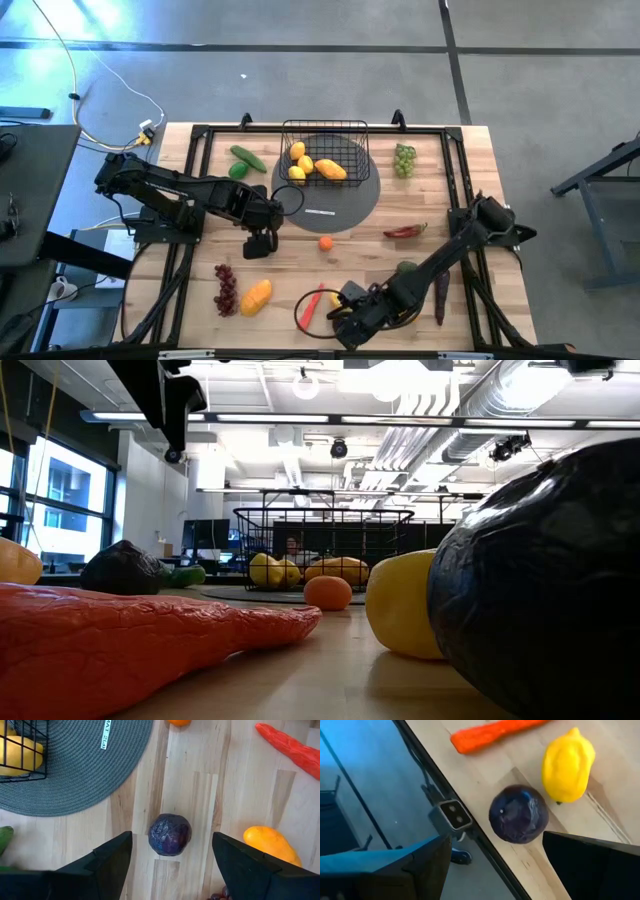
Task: Build produce basket
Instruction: Put the bottom black plum into the basket
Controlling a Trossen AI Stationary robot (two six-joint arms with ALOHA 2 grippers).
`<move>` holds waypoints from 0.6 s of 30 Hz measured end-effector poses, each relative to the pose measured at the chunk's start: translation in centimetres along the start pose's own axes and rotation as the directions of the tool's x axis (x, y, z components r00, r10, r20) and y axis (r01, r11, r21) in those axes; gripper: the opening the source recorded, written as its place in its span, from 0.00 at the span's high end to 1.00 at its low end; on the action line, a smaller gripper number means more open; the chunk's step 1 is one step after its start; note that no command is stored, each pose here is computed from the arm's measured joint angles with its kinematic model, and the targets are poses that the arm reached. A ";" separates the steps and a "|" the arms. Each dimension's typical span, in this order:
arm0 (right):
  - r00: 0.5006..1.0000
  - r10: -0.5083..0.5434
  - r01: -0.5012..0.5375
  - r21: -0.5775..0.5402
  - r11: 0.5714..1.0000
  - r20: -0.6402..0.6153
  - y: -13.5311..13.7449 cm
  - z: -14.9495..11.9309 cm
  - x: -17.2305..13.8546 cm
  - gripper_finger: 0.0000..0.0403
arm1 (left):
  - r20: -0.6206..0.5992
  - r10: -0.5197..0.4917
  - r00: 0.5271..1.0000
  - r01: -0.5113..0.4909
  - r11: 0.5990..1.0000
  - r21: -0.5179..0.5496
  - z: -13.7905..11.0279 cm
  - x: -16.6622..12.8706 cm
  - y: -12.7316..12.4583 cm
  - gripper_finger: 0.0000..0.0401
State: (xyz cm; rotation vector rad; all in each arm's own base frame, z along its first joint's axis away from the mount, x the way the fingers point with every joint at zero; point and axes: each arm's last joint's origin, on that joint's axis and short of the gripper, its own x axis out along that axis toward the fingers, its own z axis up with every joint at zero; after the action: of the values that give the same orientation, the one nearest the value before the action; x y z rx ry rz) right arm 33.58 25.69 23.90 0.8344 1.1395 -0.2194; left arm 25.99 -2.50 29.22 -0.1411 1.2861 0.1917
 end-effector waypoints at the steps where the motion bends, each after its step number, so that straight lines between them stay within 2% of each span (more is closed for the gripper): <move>1: 1.000 -0.007 0.007 0.002 1.000 -0.002 0.0 -0.1 0.4 0.27 | 0.000 -0.001 1.000 0.001 1.000 0.000 0.0 0.0 0.0 0.34; 18: 0.994 -0.104 0.105 0.085 0.991 -0.018 -1.0 -0.8 4.9 0.27 | 0.000 0.000 1.000 0.000 1.000 0.000 0.0 0.0 0.0 0.34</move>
State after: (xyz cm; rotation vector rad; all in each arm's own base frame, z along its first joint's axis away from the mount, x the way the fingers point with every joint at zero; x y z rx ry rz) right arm 34.59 26.79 19.02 0.8535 1.1941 -0.3516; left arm 25.99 -2.49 29.22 -0.1410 1.2858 0.1923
